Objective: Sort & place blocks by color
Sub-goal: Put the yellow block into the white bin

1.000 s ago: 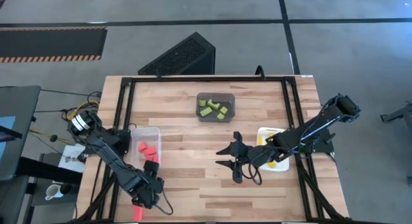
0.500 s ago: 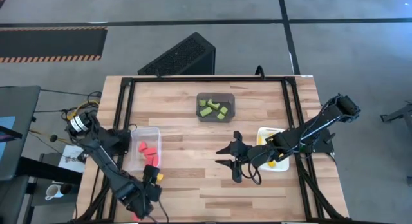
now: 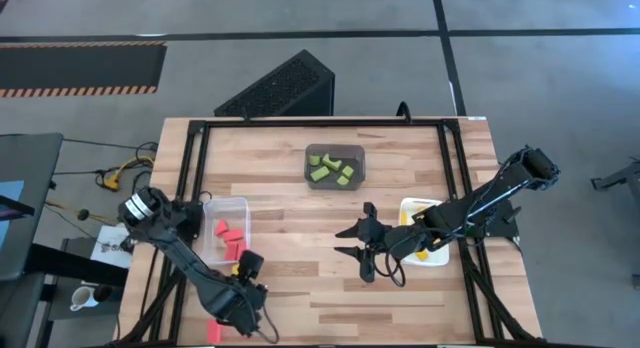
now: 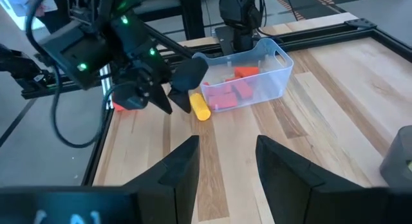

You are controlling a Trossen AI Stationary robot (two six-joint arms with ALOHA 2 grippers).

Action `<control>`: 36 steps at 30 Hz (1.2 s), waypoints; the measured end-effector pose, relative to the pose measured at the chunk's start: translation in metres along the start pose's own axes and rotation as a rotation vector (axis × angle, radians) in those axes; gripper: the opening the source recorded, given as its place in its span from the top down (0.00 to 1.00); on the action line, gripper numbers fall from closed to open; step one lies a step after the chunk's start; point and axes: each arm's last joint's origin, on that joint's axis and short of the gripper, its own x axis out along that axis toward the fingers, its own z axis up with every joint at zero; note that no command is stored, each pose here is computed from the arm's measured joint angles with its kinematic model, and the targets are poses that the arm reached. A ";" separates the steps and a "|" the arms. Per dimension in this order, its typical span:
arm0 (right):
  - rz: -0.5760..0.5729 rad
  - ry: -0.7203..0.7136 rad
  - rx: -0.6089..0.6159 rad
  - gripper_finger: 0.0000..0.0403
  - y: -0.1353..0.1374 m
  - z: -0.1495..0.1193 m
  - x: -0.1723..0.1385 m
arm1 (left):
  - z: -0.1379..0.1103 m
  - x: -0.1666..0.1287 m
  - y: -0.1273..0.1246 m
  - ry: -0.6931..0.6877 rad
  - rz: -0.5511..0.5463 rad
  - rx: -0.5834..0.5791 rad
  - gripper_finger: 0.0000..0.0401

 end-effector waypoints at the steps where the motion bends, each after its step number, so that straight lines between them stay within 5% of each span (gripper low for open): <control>1: 0.000 0.000 0.000 0.57 0.000 0.000 0.000 | 0.002 -0.003 0.002 -0.004 0.001 -0.006 0.47; 21: 0.012 0.018 -0.020 0.57 0.007 -0.006 -0.002 | -0.015 0.018 0.015 0.154 -0.007 -0.205 0.47; 36: 0.003 0.010 -0.017 0.57 0.007 -0.006 -0.002 | -0.007 0.017 -0.004 0.071 -0.156 -0.216 0.47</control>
